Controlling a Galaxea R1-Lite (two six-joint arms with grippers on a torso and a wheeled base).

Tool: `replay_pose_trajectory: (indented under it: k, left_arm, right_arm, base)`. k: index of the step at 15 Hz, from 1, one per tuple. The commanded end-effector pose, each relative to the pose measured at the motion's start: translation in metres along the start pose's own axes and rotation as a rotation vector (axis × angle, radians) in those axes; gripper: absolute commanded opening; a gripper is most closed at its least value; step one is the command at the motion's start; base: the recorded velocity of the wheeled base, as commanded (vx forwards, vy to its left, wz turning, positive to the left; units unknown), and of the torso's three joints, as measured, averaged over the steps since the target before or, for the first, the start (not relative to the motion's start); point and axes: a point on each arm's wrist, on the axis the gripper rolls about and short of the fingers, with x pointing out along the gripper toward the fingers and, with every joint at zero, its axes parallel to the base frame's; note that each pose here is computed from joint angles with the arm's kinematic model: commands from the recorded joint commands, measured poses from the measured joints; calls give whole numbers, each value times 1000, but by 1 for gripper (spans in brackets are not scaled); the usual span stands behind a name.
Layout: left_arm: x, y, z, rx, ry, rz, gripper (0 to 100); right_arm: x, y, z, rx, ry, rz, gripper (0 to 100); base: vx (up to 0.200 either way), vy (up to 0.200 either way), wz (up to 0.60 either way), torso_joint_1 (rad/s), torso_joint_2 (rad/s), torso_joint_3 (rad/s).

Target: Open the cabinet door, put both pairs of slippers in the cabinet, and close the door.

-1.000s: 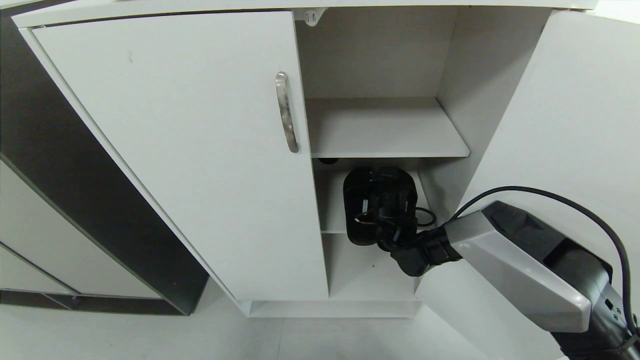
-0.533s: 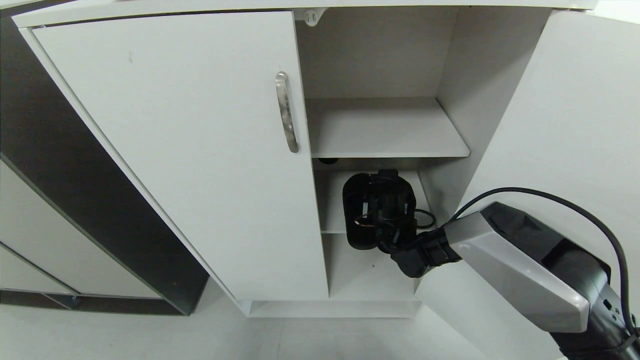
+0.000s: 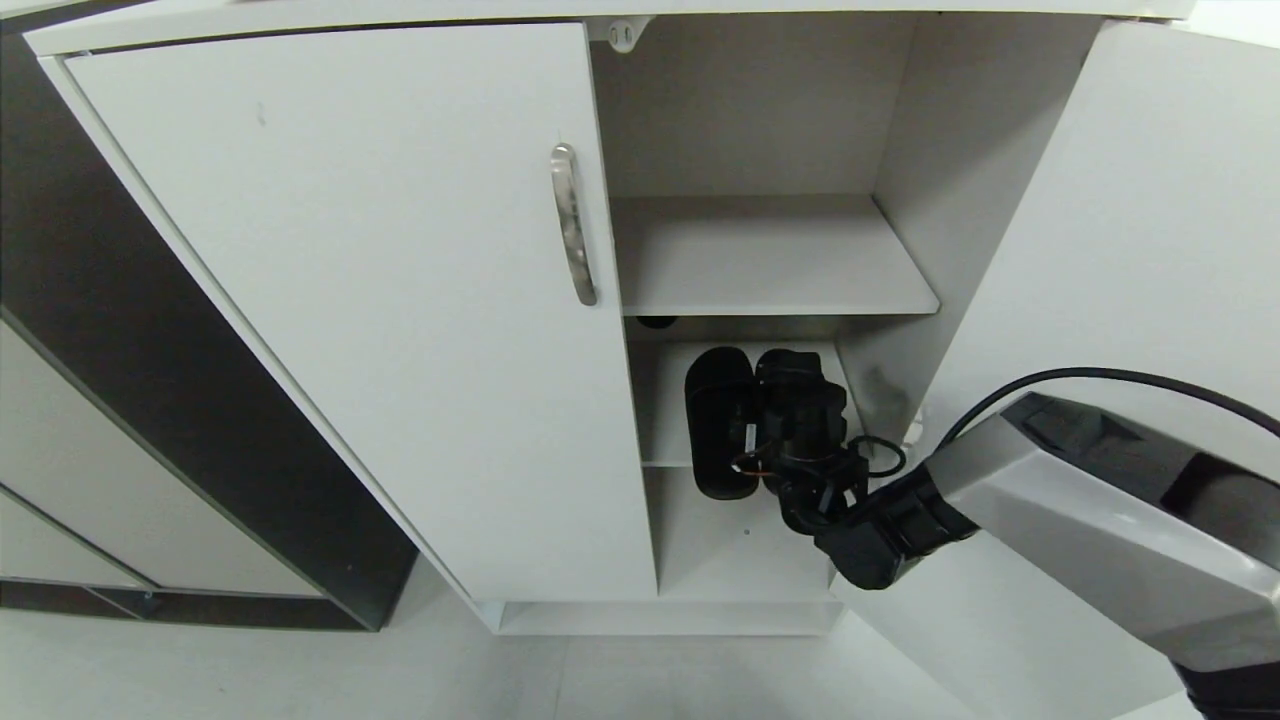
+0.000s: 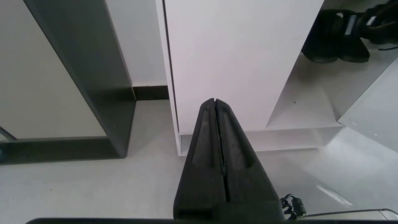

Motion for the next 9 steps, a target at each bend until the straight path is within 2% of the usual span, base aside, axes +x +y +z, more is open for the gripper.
replay_pose_trajectory:
  k: [1,5,9]
  left_arm:
    - [0,0,0,0,2,-1,0]
    - [0,0,0,0,2,0,0]
    - [0,0,0,0,2,-1,0]
  right_arm:
    - [-38,-8,18,13,-18,36,100]
    - [-105,-17,13,-10,4,132,100]
    - [-115,-16,11,-21,13,154,100]
  base:
    - [0,0,0,0,0,0]
    - [0,0,0,0,0,0]
    - [-200,0,0,2,0,1]
